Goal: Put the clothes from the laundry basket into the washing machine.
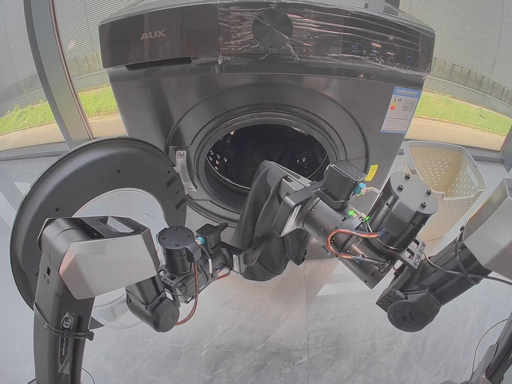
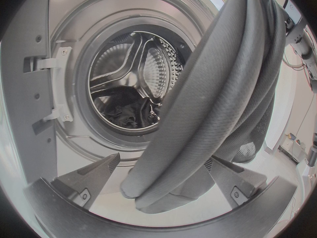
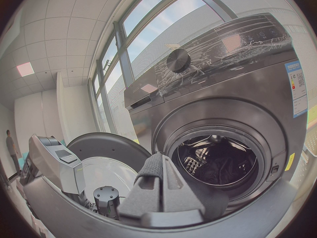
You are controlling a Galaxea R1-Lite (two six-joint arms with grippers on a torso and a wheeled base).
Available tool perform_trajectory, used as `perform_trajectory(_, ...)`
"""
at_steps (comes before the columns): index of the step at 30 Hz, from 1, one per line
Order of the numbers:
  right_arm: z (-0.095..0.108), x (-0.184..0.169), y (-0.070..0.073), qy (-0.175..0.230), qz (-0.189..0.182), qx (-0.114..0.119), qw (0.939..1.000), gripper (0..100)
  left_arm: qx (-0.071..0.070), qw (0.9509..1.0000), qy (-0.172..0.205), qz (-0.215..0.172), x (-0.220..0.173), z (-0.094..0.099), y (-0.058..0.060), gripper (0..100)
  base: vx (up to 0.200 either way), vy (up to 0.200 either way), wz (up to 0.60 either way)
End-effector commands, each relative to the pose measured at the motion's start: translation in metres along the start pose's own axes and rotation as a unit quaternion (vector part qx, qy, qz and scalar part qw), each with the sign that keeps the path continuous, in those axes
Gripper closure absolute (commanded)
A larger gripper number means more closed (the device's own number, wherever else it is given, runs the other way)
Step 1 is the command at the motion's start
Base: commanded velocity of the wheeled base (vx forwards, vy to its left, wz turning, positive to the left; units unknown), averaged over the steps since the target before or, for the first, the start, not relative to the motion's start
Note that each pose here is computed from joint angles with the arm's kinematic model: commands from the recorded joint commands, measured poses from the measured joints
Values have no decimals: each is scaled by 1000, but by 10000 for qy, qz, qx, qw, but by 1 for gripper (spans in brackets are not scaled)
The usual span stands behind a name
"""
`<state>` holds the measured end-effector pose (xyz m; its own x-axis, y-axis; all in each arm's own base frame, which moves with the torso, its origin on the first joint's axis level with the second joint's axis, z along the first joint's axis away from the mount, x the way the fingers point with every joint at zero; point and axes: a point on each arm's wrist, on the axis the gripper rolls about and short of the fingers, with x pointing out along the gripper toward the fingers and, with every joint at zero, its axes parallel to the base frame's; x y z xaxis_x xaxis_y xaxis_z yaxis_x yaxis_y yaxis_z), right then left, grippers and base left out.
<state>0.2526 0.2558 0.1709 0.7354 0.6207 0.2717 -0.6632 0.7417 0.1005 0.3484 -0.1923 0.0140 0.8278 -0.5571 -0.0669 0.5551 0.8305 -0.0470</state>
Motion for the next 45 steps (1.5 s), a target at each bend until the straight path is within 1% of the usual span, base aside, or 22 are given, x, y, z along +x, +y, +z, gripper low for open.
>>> perform_trajectory(1, 3, -2, 2, -19, 28, 10, 10000, 100, -3, 10000, 19, -60, 3, -4, -2, 0, 0, 0, 0)
perform_trajectory(5, 2, -4, 2, 12, 26, 7, 10000, 100, 6, 10000, -56, -79, 7, -3, -3, 0, 0, 0, 0)
perform_trajectory(10, 2, -6, 2, 19, 25, 6, 10000, 100, 17, 9999, -95, -80, 18, -10, -2, 0, 0, 0, 0)
perform_trajectory(11, 2, -6, 2, 19, 25, 6, 10000, 100, 34, 9999, -118, -66, 20, -11, -2, 0, 0, 0, 0)
perform_trajectory(14, 2, -6, 1, 34, 17, 3, 10000, 100, 155, 9997, -188, -43, 23, -12, 0, 0, 0, 0, 0)
perform_trajectory(15, 2, -6, 1, 33, 9, 1, 10000, 100, 157, 9997, -203, -59, 24, -11, -1, 100, 0, 0, 0)
perform_trajectory(20, 1, -3, -5, 34, -49, -30, 10000, 100, 169, 9993, -324, -116, 23, -4, -4, 100, 0, 0, 0)
perform_trajectory(22, -1, 2, -9, 22, -92, -46, 9999, 100, 167, 9987, -451, -182, 18, 10, -10, 100, 0, 0, 0)
perform_trajectory(23, -4, 6, -15, 22, -166, -67, 9998, 100, 154, 9985, -473, -206, 15, 15, -12, 100, 0, 0, 0)
perform_trajectory(24, -5, 7, -17, 26, -196, -76, 9998, 100, 155, 9985, -480, -214, 14, 16, -13, 100, 0, 0, 0)
perform_trajectory(25, -10, 12, -29, 25, -360, -120, 9993, 100, 176, 9981, -533, -261, 7, 26, -16, 100, 0, 0, 0)
perform_trajectory(26, -13, 15, -36, 31, -449, -143, 9989, 100, 169, 9980, -539, -284, 3, 30, -18, 100, 0, 0, 0)
perform_trajectory(27, -13, 15, -36, 31, -449, -143, 9989, 100, 169, 9980, -539, -284, 3, 30, -18, 100, 0, 0, 0)
perform_trajectory(29, -26, 16, -55, 152, -699, -207, 9972, 100, 206, 9979, -532, -297, -16, 45, -22, 100, 0, 0, 0)
perform_trajectory(30, -29, 15, -59, 194, -740, -217, 9968, 100, 207, 9978, -548, -298, -22, 51, -22, 100, 0, 0, 0)
perform_trajectory(32, -34, 12, -61, 275, -770, -218, 9964, 100, 177, 9979, -571, -262, -34, 60, -21, 100, 0, 0, 0)
perform_trajectory(34, -37, 4, -60, 393, -751, -225, 9961, 100, 189, 9981, -551, -191, -39, 62, -19, 100, 0, 0, 0)
perform_trajectory(35, -40, -4, -59, 533, -734, -222, 9956, 100, 189, 9981, -576, -123, -41, 65, -16, 100, 0, 0, 0)
perform_trajectory(36, -41, -13, -56, 636, -706, -216, 9952, 100, 205, 9980, -601, -39, -42, 67, -10, 100, 0, 0, 0)
perform_trajectory(38, -42, -27, -53, 841, -656, -210, 9941, 100, 209, 9977, -649, 45, -44, 70, -4, 100, 0, 0, 0)
perform_trajectory(41, -51, -46, -43, 1207, -430, -180, 9916, 100, 129, 9970, -764, 42, -45, 78, -3, 100, 0, 0, 0)
perform_trajectory(45, -54, -51, -40, 1269, -345, -161, 9912, 100, 100, 9969, -779, 47, -46, 79, -3, 100, 0, 0, 0)
